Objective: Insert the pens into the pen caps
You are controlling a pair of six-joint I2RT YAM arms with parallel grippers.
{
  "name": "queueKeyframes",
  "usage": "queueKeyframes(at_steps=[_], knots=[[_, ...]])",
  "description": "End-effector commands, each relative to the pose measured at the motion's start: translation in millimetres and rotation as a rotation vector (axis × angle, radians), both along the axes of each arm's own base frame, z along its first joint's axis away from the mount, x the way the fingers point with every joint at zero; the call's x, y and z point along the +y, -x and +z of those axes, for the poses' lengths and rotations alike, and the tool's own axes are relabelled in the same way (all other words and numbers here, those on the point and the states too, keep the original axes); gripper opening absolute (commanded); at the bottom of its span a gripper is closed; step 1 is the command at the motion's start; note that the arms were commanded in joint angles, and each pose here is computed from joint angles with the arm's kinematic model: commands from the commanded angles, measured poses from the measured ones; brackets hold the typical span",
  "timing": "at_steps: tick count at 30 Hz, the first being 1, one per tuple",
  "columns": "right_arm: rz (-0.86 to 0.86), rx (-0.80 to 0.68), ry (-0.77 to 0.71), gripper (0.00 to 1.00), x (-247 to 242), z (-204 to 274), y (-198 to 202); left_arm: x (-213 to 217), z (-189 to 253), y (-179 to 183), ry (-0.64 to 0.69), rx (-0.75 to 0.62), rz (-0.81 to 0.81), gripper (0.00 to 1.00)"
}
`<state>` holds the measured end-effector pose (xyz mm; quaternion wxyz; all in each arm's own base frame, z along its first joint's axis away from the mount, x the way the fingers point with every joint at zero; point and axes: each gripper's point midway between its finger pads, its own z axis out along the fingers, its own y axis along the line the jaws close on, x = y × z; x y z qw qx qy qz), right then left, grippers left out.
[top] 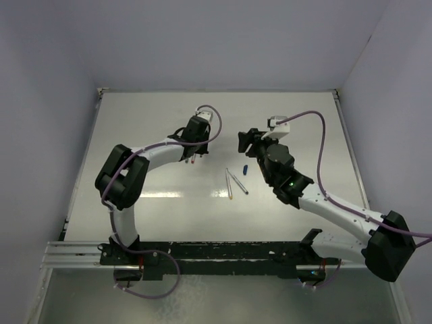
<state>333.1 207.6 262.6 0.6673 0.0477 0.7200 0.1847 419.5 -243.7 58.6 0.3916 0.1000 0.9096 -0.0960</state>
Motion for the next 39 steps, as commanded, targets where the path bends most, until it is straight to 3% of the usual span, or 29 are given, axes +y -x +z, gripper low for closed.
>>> queueKeyframes(at_steps=[1,13,28,31,35,39], knots=[[-0.014,0.003,-0.003,0.61,0,2,-3,4,-1,-12,-0.052,-0.01,0.031,0.05],[0.055,0.166,0.089,0.61,17,-48,-1,6,-23,-12,-0.079,0.047,0.057,0.13],[0.115,0.349,0.184,0.6,33,-111,2,3,-16,-10,-0.056,0.055,0.055,0.22],[0.121,0.373,0.204,0.57,35,-122,1,3,-12,-9,-0.047,0.048,0.055,0.22],[0.143,0.414,0.22,0.44,38,-135,5,2,4,-9,-0.026,0.019,0.053,0.23],[0.175,0.447,0.241,0.41,41,-147,11,-1,28,-10,0.008,-0.023,0.04,0.27]])
